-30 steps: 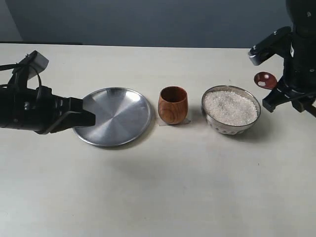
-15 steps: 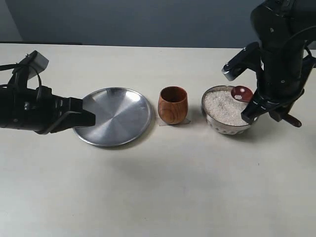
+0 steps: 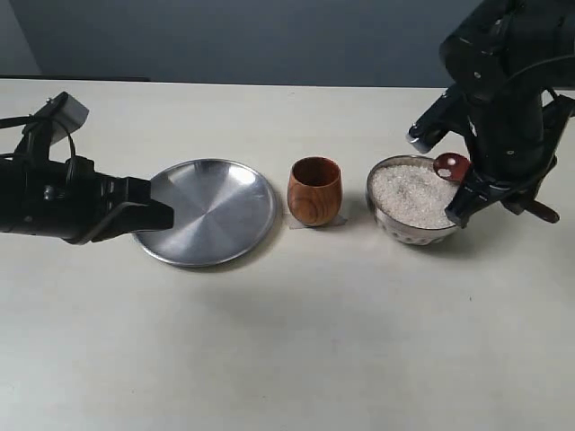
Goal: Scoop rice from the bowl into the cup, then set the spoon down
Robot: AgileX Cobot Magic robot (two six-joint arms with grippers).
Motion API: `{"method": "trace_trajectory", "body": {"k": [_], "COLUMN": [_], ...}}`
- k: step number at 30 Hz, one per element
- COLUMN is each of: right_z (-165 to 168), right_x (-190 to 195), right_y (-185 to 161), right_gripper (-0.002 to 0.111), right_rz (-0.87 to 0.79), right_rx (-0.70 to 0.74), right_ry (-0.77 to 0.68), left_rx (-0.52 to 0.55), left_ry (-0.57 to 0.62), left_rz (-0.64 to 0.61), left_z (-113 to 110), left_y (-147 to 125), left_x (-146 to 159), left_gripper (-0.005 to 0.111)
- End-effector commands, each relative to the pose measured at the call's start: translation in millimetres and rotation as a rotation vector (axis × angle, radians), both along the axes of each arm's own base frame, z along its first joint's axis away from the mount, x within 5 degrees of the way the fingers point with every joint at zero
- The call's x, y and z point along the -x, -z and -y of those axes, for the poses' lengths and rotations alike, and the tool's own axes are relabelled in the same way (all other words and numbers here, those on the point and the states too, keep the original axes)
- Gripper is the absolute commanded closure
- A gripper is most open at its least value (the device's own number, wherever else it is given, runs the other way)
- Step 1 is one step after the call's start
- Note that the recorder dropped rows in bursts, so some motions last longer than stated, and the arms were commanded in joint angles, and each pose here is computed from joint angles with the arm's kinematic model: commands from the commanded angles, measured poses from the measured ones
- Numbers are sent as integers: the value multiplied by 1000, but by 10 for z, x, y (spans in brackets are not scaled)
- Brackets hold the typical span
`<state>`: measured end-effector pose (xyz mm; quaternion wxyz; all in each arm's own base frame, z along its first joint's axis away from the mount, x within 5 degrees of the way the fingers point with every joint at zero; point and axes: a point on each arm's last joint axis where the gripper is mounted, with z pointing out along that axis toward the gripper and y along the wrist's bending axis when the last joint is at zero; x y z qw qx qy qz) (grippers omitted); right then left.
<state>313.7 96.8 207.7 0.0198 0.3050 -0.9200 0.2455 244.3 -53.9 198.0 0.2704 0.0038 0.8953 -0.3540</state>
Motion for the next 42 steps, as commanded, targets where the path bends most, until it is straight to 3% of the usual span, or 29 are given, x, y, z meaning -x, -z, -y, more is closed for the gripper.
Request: {"method": "trace_trajectory", "body": {"k": [1,7,12,21,28,42], "right_z": [-150,-403,-615,-589,-308,-373], "right_x": [11,61,101,120,245,288], "right_y": [-40,105,109,134,368,352], "right_gripper": [109,109,109,109,109,109], "right_rz": [59,36,110,102,19,14], "right_rx": [56,95,170,178,267,239], "right_ry": [-59,-146,-233,-231,-213,-213], "left_rx": [10,10,9,7,11,10], "left_ry": [3,3,2,0,-3,-8], "left_rz": [6,6,6,6,6,7], "left_z": [15,15,14,12,13,10], "left_y": [-18,-18,-17,-16,-19,-18], "left_x": [-6,-6,-7,-8,-10,-13], "left_gripper": [106,106,106,106,106,106]}}
